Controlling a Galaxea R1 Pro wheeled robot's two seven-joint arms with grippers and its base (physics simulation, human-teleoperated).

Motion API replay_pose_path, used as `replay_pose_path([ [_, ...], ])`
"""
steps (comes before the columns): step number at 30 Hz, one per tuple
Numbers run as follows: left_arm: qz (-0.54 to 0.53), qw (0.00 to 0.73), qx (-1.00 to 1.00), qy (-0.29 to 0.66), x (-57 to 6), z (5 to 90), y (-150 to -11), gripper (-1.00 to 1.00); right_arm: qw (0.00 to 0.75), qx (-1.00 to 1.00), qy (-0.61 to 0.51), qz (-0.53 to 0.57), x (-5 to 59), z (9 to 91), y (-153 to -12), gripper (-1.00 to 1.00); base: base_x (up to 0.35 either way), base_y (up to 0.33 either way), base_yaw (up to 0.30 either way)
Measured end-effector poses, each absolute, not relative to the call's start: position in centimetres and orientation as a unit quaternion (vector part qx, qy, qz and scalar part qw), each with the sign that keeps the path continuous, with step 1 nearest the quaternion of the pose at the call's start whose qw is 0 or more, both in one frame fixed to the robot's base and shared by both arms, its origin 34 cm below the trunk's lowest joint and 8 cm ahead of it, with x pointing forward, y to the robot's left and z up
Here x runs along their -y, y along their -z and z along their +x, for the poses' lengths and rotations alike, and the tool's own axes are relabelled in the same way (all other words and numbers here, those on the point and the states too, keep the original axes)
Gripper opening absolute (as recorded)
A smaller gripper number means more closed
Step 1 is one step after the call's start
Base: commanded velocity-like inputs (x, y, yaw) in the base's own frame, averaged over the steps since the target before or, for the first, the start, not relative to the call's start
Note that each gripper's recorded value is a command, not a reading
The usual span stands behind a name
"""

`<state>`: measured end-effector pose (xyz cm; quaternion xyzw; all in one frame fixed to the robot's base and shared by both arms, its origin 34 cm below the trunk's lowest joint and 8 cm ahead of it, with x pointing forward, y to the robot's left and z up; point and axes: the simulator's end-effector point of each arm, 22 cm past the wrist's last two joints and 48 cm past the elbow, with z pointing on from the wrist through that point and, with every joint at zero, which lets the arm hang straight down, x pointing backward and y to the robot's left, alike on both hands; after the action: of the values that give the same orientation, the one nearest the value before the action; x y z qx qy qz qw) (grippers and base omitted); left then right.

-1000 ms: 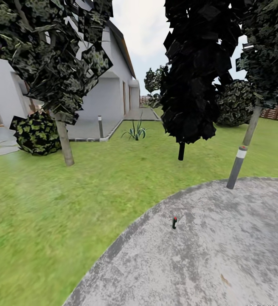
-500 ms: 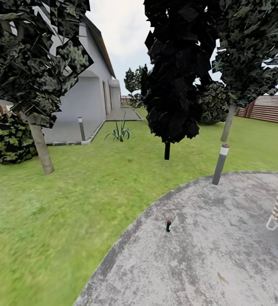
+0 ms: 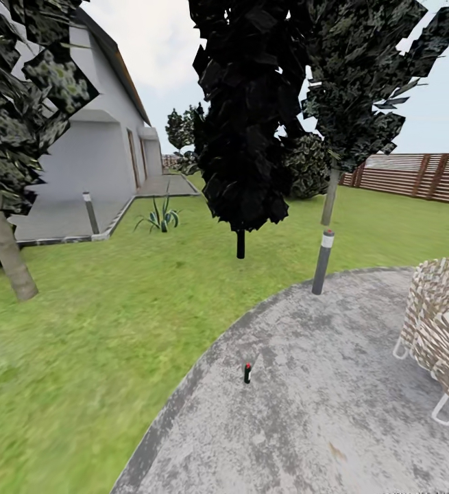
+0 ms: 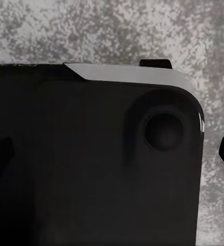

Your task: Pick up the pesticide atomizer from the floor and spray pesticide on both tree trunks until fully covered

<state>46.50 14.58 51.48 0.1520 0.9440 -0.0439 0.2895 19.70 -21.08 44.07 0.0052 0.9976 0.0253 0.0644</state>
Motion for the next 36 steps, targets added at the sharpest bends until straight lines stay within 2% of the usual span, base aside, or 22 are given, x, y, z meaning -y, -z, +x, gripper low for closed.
replay_pose_path([
  [11,0.15,0.291,-0.944,0.041,-14.9,46.7,-51.5,1.0,0.064,-0.998,-0.025,0.005,21.1,19.7,-44.1,1.0,0.215,-0.216,-0.286],
  [20,0.146,0.319,-0.936,0.036,-14.9,49.0,-53.0,1.0,0.064,-0.998,-0.026,0.005,21.1,19.7,-44.1,1.0,0.307,-0.09,-0.286],
  [28,0.127,0.376,-0.917,0.028,-14.8,57.3,-58.1,1.0,0.065,-0.998,-0.026,0.005,20.9,19.8,-44.1,1.0,0.042,-0.003,-0.286],
  [36,0.1,0.365,-0.925,0.024,-16.1,58.9,-58.6,1.0,0.066,-0.997,-0.026,0.005,20.9,19.8,-44.1,1.0,0.001,0.0,-0.17],
])
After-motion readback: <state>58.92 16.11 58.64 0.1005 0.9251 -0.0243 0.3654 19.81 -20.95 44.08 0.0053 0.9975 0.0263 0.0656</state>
